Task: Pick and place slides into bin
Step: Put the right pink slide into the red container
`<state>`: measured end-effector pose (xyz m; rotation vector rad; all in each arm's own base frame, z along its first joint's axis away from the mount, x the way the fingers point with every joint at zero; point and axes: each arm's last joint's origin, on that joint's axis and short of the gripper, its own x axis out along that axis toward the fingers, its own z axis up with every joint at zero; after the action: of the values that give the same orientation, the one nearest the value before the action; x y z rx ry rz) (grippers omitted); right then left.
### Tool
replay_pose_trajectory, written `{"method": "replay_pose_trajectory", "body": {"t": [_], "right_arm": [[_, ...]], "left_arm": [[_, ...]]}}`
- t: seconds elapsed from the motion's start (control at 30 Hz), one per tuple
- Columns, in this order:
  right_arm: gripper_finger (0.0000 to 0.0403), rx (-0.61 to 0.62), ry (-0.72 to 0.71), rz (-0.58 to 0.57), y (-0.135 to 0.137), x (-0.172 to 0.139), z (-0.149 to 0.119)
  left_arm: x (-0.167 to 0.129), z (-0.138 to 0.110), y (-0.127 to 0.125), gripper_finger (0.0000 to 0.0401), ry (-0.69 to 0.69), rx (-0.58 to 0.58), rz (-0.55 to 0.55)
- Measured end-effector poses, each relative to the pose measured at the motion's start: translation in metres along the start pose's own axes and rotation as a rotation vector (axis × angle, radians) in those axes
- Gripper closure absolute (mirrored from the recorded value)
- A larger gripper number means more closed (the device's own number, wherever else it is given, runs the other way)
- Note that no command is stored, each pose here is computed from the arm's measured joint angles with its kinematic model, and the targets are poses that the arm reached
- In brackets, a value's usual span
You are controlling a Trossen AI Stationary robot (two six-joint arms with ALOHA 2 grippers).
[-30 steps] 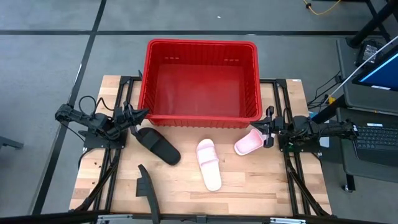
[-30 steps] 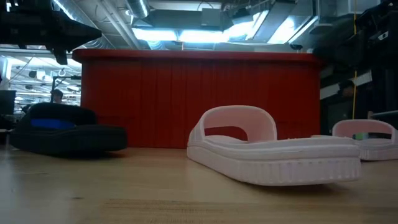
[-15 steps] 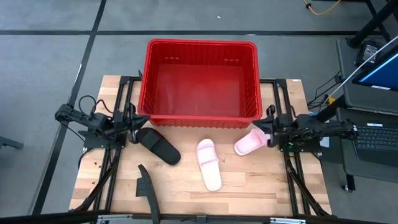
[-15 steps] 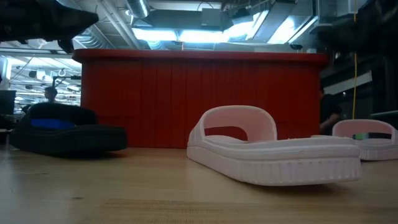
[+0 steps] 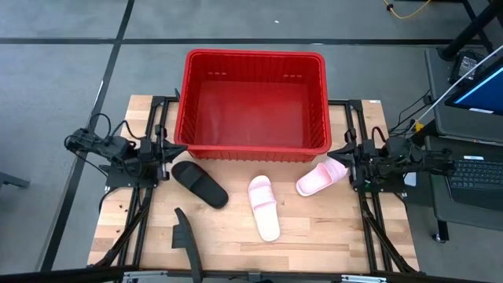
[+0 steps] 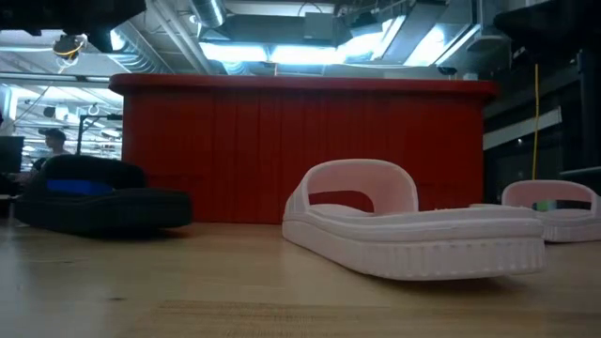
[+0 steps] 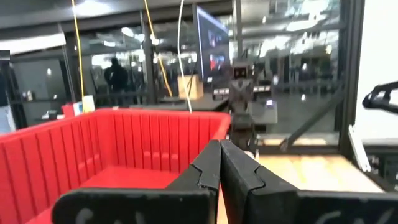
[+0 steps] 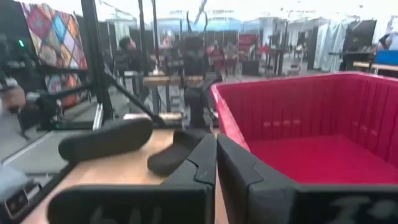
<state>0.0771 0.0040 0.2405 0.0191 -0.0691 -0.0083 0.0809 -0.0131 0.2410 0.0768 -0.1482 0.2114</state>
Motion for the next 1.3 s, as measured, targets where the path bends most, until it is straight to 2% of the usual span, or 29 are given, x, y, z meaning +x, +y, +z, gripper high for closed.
{"method": "replay_pose_trajectory", "body": {"t": [0.27,0.53,0.73,0.93,1.1,1.2,1.3], "right_arm": [[0.0386,-0.003,0.015,0.0,0.0,0.003,0.002],[0.0397,-0.072,0.014,-0.01,0.0,0.003,0.007],[0.0399,-0.063,0.086,-0.012,0.001,0.015,0.01],[0.04,-0.014,0.173,0.003,0.006,0.037,0.025],[0.0401,-0.031,0.239,0.03,0.018,0.06,0.039],[0.0401,-0.057,0.305,0.009,0.029,0.071,0.045],[0.0401,-0.025,0.386,-0.041,0.042,0.078,0.05]], "left_arm": [[0.012,0.001,-0.007,0.04,0.075,0.128,0.005],[0.014,0.002,-0.005,0.0399,0.085,0.107,0.117],[0.015,0.002,-0.007,0.0399,0.072,0.08,0.053],[0.015,0.005,-0.007,0.0399,0.045,0.004,0.05],[0.017,0.003,-0.01,0.0399,0.054,-0.014,-0.01],[0.019,0.001,-0.012,0.0399,0.069,-0.006,-0.016],[0.02,0.0,-0.013,0.0399,0.079,-0.001,-0.017]]}}
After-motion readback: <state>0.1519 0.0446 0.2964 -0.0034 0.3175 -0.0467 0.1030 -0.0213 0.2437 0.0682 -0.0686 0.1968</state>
